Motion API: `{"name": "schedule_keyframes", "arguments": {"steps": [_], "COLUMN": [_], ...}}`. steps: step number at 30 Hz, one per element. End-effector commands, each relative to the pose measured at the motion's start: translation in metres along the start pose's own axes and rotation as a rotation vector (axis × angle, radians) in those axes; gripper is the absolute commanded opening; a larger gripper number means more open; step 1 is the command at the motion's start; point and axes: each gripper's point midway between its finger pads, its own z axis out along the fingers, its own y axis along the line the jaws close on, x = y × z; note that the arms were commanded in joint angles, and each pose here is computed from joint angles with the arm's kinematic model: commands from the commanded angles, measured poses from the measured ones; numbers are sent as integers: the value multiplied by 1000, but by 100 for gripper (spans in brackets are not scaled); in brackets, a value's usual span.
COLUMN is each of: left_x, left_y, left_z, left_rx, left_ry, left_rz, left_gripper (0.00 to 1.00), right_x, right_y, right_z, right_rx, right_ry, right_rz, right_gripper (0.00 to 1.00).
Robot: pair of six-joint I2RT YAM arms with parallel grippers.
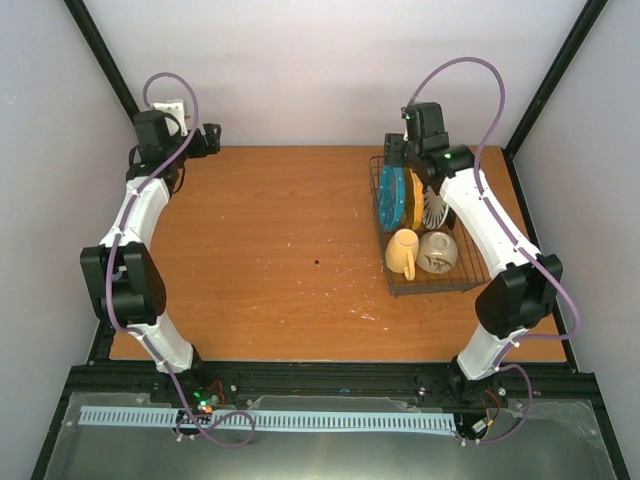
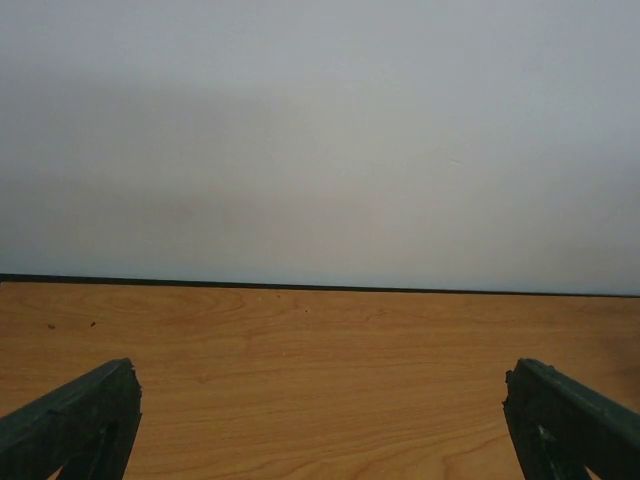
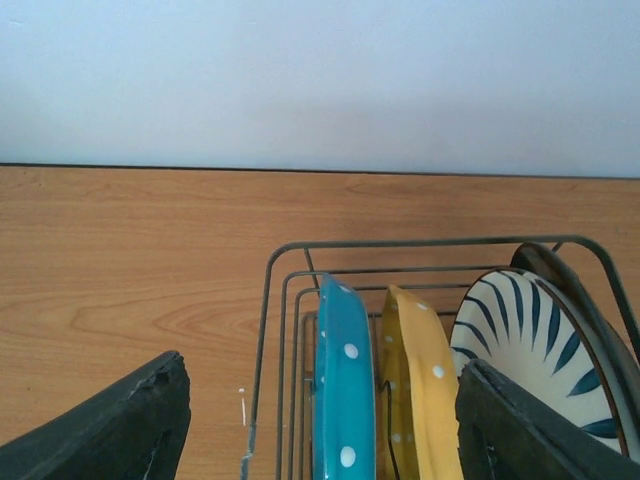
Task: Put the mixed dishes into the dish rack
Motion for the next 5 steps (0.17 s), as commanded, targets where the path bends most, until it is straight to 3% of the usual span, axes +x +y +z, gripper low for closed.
{"name": "schedule_keyframes", "arguments": {"steps": [1,3,5], "left_x": [-29,-28,-27], "left_y": [-8,-9,-9], "left_z": [-6,-2,1], "left_rx": [32,45,53], "left_ry": [-59,-56,-47], "left_rz": [35,29,24], "left_gripper": [100,100,100], "right_x": [-21,-21,-22], "right_y": [-7,-7,-6], "right_z": [-5,-3,-1], "right_rx": [29,5,-5], "right_ry": [-69,-65,-65], "right_rz": [14,24,33], "right_gripper": [71,70,83]}}
